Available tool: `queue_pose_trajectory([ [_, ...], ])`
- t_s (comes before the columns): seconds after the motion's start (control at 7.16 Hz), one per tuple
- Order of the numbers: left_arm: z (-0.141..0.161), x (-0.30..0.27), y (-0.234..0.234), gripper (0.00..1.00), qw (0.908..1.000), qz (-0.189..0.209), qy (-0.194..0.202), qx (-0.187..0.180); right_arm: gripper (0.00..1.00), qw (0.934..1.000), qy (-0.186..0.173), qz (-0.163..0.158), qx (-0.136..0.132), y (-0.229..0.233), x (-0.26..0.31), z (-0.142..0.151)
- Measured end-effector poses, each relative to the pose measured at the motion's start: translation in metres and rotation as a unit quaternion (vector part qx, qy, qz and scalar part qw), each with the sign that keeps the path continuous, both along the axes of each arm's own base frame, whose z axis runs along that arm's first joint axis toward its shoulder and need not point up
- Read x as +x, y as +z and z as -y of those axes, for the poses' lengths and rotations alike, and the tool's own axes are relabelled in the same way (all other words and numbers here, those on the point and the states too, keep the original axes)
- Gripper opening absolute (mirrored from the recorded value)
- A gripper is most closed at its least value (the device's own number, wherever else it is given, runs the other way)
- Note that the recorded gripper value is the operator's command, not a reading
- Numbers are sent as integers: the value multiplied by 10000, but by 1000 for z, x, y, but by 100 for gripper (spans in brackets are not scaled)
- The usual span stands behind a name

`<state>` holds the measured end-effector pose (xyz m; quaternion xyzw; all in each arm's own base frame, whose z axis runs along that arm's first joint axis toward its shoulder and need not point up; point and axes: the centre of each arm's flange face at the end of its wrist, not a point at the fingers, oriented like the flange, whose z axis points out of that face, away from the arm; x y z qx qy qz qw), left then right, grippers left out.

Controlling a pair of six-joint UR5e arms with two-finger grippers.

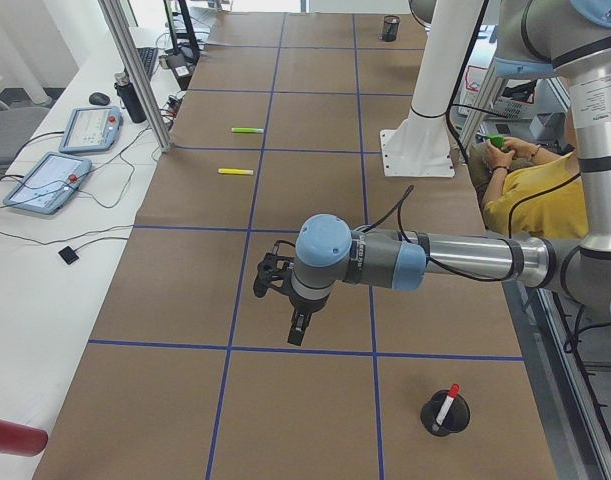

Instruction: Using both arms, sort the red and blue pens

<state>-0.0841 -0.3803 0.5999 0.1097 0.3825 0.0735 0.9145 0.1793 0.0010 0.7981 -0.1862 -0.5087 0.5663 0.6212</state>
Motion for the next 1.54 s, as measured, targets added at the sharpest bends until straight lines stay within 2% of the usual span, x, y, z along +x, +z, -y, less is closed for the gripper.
queue_pose_trajectory([
  [0.42, -1, 0, 7, 100, 10000, -4, 6, -71, 100, 9964, -470, -610, 367, -6, 18, 69],
  [0.84, -1, 1, 9, 100, 10000, -7, 7, -93, 100, 9822, -1110, -1181, 949, -22, 13, 145],
  [1.12, -1, 1, 11, 100, 9999, -9, 7, -114, 100, 9640, -1597, -1578, 1428, -36, -3, 193],
  [1.4, -1, 1, 13, 100, 9999, -10, 8, -138, 100, 9430, -2070, -1766, 1914, -53, -18, 237],
  [1.54, -1, 1, 14, 100, 9999, -14, 10, -147, 100, 9305, -2326, -1830, 2157, -64, -26, 265],
])
